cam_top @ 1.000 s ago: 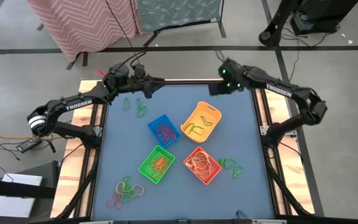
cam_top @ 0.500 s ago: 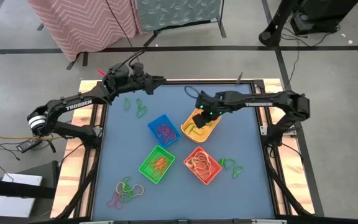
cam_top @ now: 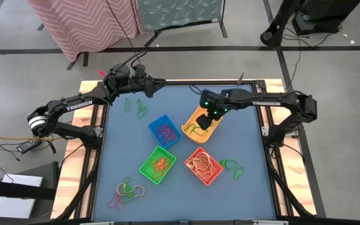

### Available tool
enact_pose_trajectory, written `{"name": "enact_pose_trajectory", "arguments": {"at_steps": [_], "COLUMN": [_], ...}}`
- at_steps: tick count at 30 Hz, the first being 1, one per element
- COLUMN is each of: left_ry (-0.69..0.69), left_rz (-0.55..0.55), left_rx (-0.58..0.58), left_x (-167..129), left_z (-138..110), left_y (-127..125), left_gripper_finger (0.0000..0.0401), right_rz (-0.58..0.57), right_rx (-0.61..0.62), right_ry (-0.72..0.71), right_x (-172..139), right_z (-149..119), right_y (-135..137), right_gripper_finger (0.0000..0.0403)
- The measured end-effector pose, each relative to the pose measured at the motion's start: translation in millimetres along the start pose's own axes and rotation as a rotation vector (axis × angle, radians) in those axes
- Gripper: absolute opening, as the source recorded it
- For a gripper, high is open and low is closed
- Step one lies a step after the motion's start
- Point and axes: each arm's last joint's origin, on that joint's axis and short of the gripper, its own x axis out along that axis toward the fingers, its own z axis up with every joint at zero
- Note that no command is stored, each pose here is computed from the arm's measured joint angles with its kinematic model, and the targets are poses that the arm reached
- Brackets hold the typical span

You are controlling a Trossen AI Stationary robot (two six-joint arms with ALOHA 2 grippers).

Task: Sort rubber bands into baskets
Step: Put the green rubber band into the yellow bin

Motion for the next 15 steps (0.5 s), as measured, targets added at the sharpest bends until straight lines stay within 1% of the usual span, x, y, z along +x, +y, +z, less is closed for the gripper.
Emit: {"name": "enact_pose_trajectory", "arguments": {"at_steps": [4, 8, 10, 12, 15], "left_ry": [0.000, 0.000, 0.000, 0.000, 0.001], "left_rz": [0.000, 0.000, 0.000, -0.001, -0.001], "left_rx": [0.049, 0.050, 0.050, 0.051, 0.051], "left_x": [0.0, 0.0, 0.0, 0.0, 0.0], "left_z": [0.0, 0.0, 0.0, 0.0, 0.0], "left_y": [0.0, 0.0, 0.0, 0.0, 0.0], "left_gripper_finger": [0.0206, 0.0206, 0.0206, 0.0206, 0.0206], "right_rz": [0.041, 0.053, 0.084, 0.117, 0.112], "right_rx": [-0.016, 0.014, -0.003, -0.056, -0.153], "right_ry": [-0.034, -0.018, 0.057, 0.154, 0.295], "right_x": [-17.9, -20.6, -20.5, -20.5, -23.8], "right_z": [-5.5, -9.0, -15.2, -26.2, -50.0], "right_y": [3.3, 4.9, 6.7, 11.7, 20.1], "right_gripper_finger": [0.0283, 0.0290, 0.0287, 0.0283, 0.0276]}}
